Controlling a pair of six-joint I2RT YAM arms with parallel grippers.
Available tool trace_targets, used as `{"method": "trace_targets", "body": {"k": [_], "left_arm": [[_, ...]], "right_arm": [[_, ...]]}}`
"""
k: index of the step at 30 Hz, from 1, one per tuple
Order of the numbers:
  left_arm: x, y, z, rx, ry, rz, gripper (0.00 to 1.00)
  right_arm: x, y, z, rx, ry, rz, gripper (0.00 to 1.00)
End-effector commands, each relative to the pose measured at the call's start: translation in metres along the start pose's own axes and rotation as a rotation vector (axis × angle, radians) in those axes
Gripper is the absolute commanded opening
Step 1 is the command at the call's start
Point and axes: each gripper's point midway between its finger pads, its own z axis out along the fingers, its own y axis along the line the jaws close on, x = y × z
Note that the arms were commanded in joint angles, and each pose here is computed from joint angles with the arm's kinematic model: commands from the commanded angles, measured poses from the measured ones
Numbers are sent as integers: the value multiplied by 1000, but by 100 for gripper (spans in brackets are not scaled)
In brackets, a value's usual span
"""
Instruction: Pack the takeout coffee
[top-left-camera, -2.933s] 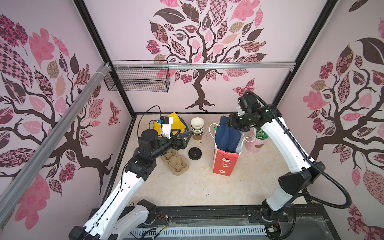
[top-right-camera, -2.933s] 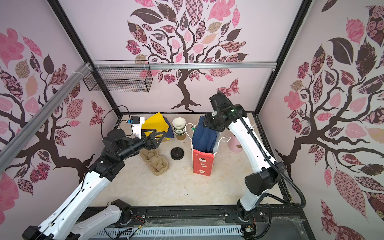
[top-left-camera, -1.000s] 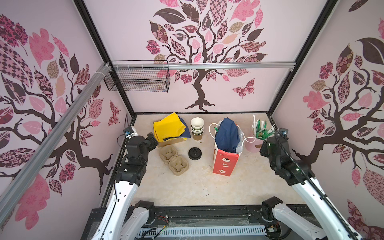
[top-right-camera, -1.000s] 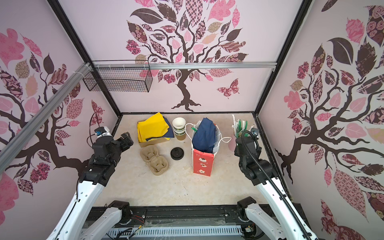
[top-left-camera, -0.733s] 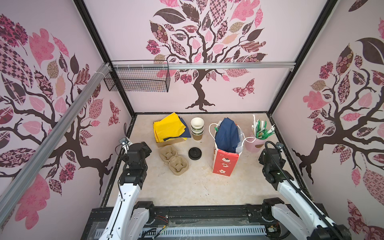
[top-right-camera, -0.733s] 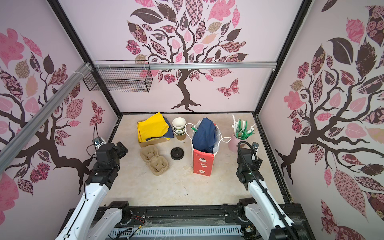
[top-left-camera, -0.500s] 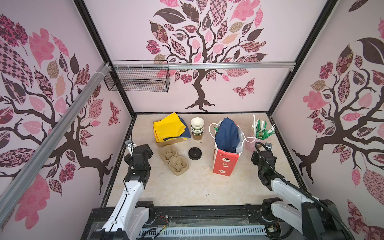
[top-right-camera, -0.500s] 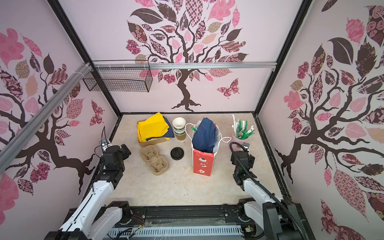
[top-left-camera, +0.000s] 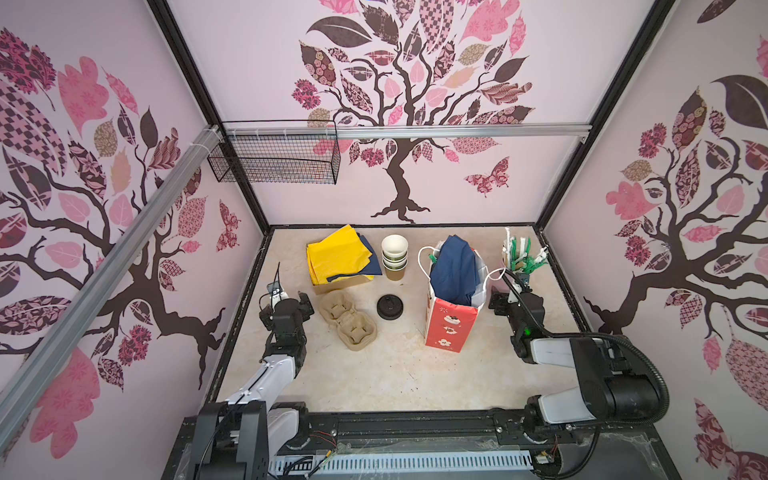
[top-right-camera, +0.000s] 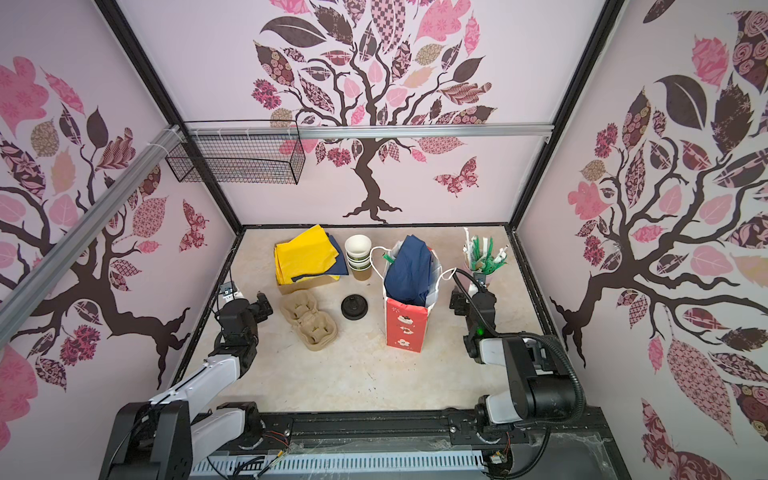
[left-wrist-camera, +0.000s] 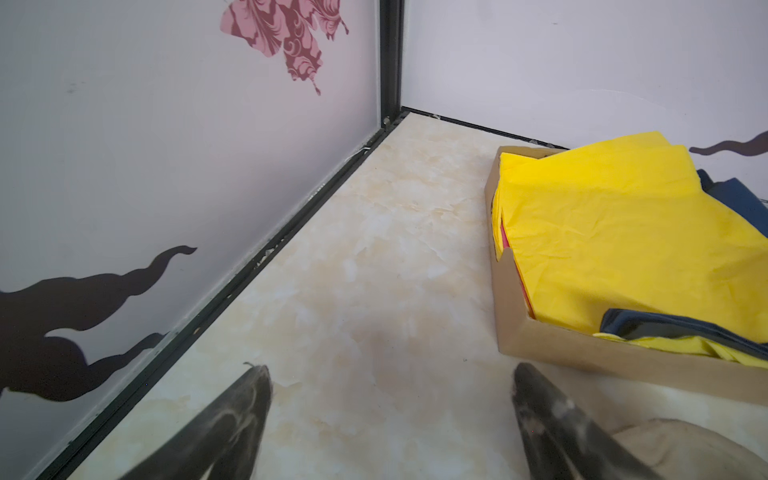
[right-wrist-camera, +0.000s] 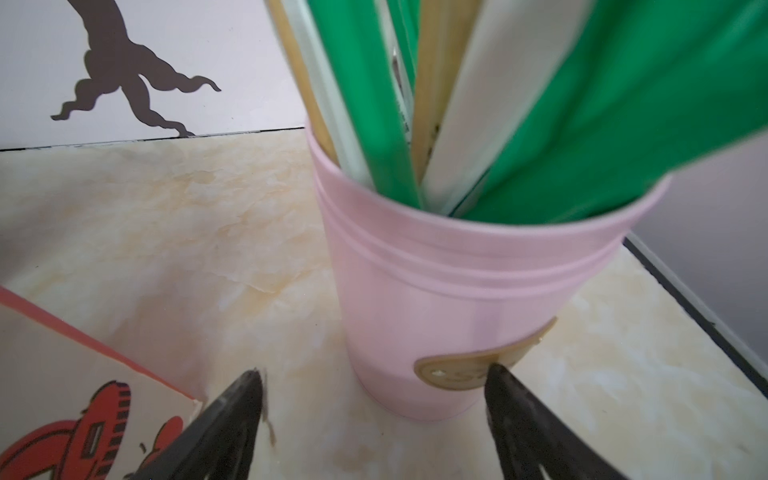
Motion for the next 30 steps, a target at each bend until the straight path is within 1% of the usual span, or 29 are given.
{"method": "trace_targets", "body": {"k": [1, 3, 5, 8, 11, 14, 17, 19, 21, 23, 26, 30], "left_arm": [[-6, -12, 7, 72, -55, 13, 93], [-8, -17, 13, 89, -59, 23, 93], [-10, -21, 19, 114, -69, 14, 93], [-13, -28, 31, 144, -69, 6, 93], [-4, -38, 36, 193, -76, 4, 93], [7, -50, 43, 240, -50, 41, 93], [10, -53, 48, 237, -78, 45, 94], [13, -53, 47, 234, -42, 53, 95], [11, -53, 48, 235, -65, 50, 96], [12, -53, 48, 232, -47, 54, 96], [12, -53, 48, 233, -52, 53, 97], [12, -52, 47, 220, -53, 64, 97]], "right_arm": [[-10, 13, 3, -82, -79, 9, 88], [-10, 7, 2, -52, -87, 24, 92], [-9, -1, 3, -13, -81, 44, 100], [-11, -4, 5, 8, -82, 48, 100], [-11, -4, 4, 10, -80, 47, 100], [-11, -4, 5, 10, -81, 49, 100], [-10, -4, 4, 11, -77, 46, 100], [-10, -5, 5, 12, -77, 47, 100], [-10, -4, 6, 12, -75, 44, 100], [-7, -4, 9, 13, -57, 43, 100], [-8, -3, 12, 13, -53, 40, 100], [-10, -3, 6, 4, -67, 42, 100]]}}
